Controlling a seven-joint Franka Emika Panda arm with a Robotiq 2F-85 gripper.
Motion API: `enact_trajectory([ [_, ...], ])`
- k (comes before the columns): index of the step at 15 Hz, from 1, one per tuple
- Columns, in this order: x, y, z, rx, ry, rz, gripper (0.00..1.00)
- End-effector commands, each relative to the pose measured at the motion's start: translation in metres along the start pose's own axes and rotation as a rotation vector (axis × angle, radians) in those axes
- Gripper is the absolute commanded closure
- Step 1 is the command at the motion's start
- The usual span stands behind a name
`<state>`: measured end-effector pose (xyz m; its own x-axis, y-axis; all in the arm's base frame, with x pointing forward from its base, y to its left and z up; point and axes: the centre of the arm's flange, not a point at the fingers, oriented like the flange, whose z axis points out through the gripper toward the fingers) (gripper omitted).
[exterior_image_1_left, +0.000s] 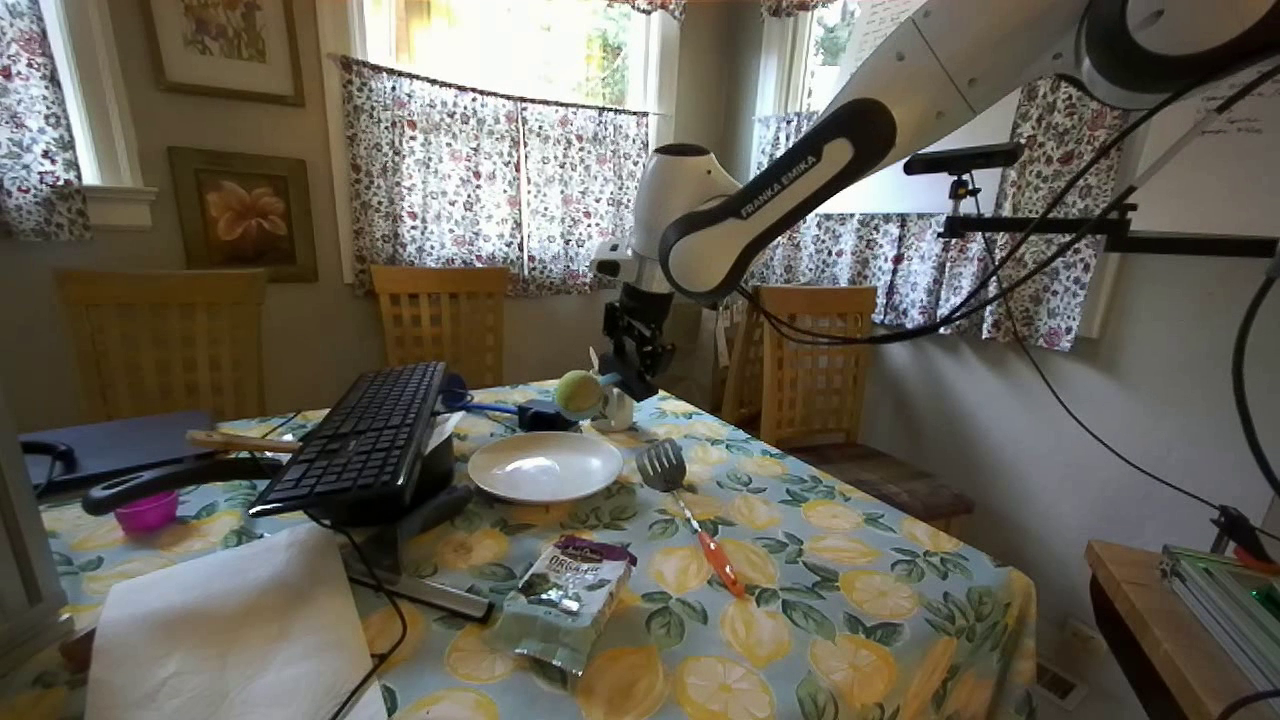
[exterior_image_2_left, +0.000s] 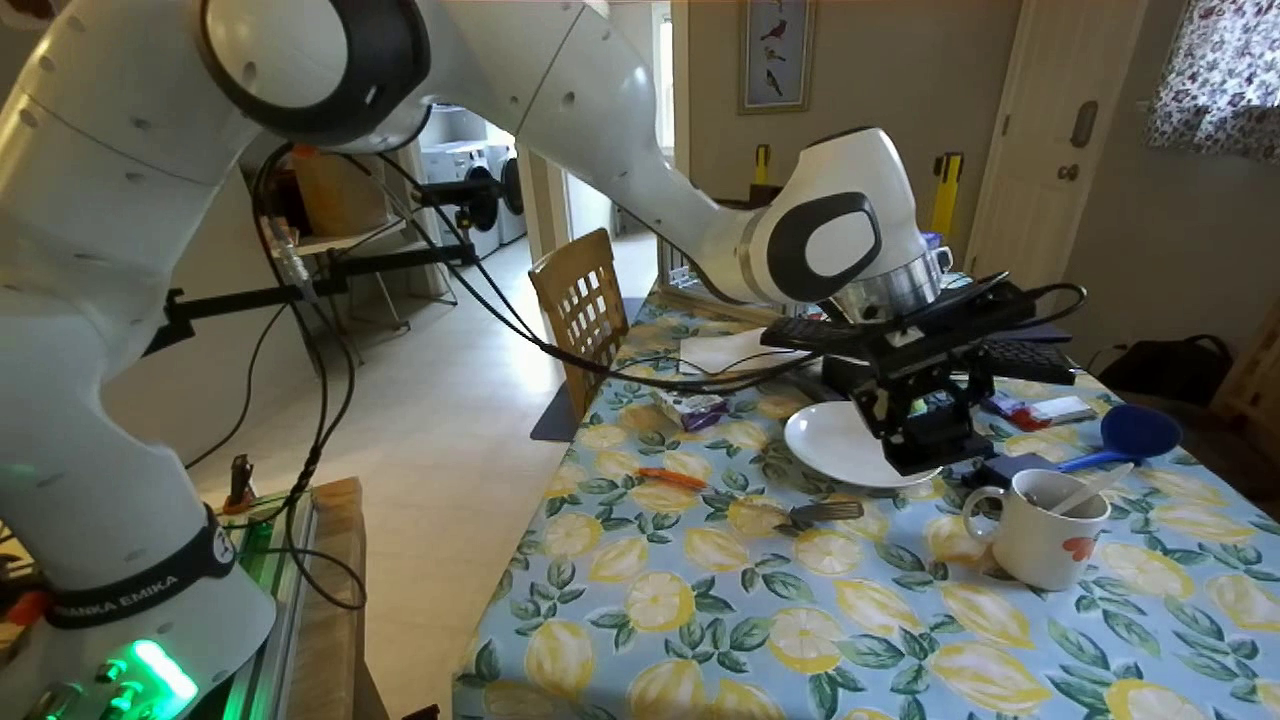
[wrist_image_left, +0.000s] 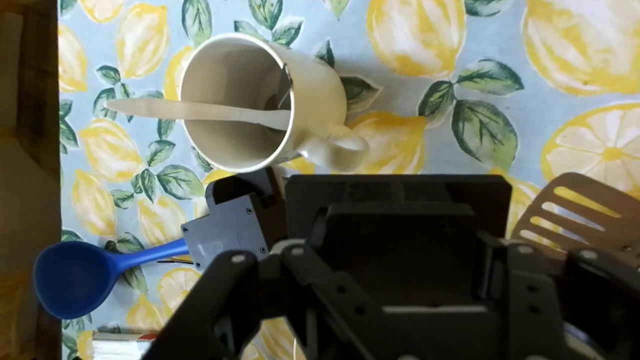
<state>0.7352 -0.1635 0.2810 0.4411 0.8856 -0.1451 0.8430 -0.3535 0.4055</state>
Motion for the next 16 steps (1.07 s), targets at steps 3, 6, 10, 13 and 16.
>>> enact_trajectory([
  [3, 0.042, 0.011, 0.010, -0.045, -0.054, -0.040, 0.67],
  [6, 0.056, 0.009, 0.013, -0.068, -0.096, -0.086, 0.67],
  [10, 0.066, 0.005, 0.017, -0.120, -0.169, -0.140, 0.67],
  [13, 0.076, 0.001, 0.022, -0.156, -0.235, -0.176, 0.67],
  [16, 0.082, -0.004, 0.024, -0.173, -0.271, -0.200, 0.67],
])
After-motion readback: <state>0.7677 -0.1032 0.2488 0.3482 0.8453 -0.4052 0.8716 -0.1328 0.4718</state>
